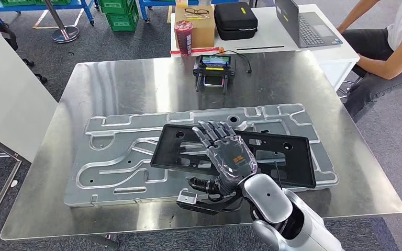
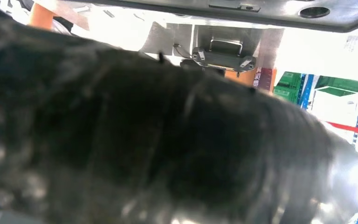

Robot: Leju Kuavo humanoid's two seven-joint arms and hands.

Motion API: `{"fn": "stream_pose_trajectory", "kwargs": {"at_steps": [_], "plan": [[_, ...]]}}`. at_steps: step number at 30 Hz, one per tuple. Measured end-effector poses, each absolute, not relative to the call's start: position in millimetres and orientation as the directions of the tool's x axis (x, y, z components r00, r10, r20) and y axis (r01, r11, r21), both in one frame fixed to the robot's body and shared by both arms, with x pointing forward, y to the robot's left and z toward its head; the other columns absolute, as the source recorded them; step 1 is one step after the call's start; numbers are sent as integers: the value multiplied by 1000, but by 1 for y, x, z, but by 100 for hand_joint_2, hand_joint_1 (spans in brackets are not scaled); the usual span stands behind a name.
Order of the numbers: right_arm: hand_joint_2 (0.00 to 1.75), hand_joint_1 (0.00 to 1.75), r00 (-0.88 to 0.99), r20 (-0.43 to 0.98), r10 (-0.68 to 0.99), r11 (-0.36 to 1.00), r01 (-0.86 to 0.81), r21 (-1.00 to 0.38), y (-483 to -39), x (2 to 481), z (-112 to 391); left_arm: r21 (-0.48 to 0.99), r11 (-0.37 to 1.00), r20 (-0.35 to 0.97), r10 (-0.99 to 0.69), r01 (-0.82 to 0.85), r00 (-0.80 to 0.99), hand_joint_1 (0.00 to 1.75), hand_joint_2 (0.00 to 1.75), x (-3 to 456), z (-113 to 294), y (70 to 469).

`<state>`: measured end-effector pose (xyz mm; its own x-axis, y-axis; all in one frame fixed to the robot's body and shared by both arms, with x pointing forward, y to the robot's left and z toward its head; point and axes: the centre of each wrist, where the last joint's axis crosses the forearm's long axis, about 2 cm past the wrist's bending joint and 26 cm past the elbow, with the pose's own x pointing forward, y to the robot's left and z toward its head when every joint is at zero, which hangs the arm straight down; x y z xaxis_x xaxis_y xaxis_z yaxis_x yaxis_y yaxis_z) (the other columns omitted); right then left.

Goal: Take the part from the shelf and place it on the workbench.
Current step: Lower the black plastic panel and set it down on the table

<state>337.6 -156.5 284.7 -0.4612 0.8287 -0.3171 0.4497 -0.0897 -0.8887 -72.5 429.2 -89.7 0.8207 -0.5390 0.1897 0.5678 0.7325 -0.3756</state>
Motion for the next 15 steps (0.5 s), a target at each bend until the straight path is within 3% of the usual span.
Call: {"fn": "stream_pose_trajectory", "kwargs": {"at_steps": [8, 15], "plan": [[0, 0, -458, -312, 832, -56, 491, -869, -157, 332, 285, -377, 751, 186, -513, 543, 838, 0, 0, -77, -89, 429], [0, 0, -465, -321, 825, 50, 625, -779, -177, 291, 285, -378, 821, 162, -396, 427, 904, 0, 0, -106, -85, 427]]}}
